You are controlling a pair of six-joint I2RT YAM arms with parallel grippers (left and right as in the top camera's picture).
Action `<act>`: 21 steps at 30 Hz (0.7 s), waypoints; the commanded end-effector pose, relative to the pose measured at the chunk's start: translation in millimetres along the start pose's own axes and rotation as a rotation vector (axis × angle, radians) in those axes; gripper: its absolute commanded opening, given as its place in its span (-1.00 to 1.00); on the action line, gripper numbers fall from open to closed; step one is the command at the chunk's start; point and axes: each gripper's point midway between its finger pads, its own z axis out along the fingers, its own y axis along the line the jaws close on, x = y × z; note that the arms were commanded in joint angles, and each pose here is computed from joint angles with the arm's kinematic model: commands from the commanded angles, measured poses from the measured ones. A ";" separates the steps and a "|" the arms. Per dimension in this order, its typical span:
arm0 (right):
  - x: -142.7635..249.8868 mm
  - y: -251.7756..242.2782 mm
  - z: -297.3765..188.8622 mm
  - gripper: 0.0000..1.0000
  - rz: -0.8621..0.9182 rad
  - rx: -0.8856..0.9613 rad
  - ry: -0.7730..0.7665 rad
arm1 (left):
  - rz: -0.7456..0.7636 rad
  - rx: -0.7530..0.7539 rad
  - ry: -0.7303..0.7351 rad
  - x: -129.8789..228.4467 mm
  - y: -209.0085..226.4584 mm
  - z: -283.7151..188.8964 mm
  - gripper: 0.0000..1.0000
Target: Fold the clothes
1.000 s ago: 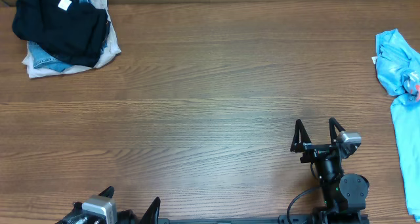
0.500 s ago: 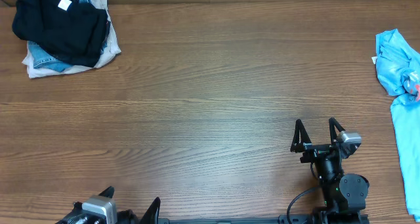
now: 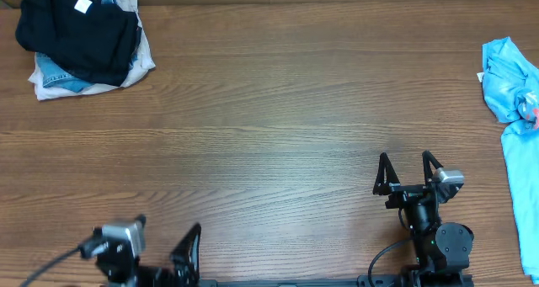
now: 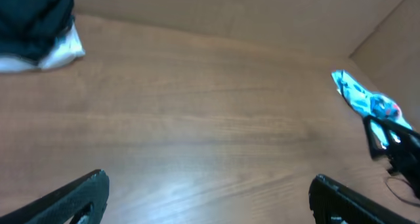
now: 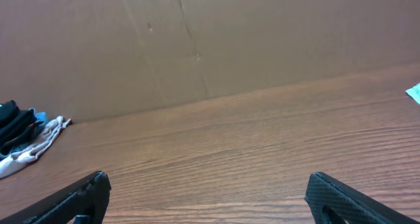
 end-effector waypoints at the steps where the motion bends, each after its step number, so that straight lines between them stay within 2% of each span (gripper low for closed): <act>1: 2.4 -0.8 0.2 1.00 -0.011 0.003 -0.002 | -0.003 0.024 -0.036 7.4 9.2 17.4 1.00; 5: 2.4 -0.8 0.2 0.99 -0.011 0.003 -0.002 | -0.055 -0.015 -0.085 15.7 30.8 41.3 1.00; 16: 2.4 -0.8 0.2 1.00 -0.011 0.003 -0.002 | -0.018 -0.070 -0.240 24.8 68.5 96.5 0.99; 21: 2.4 -0.8 0.2 0.99 -0.011 0.003 -0.002 | -0.081 -0.139 -0.301 27.4 90.6 110.9 1.00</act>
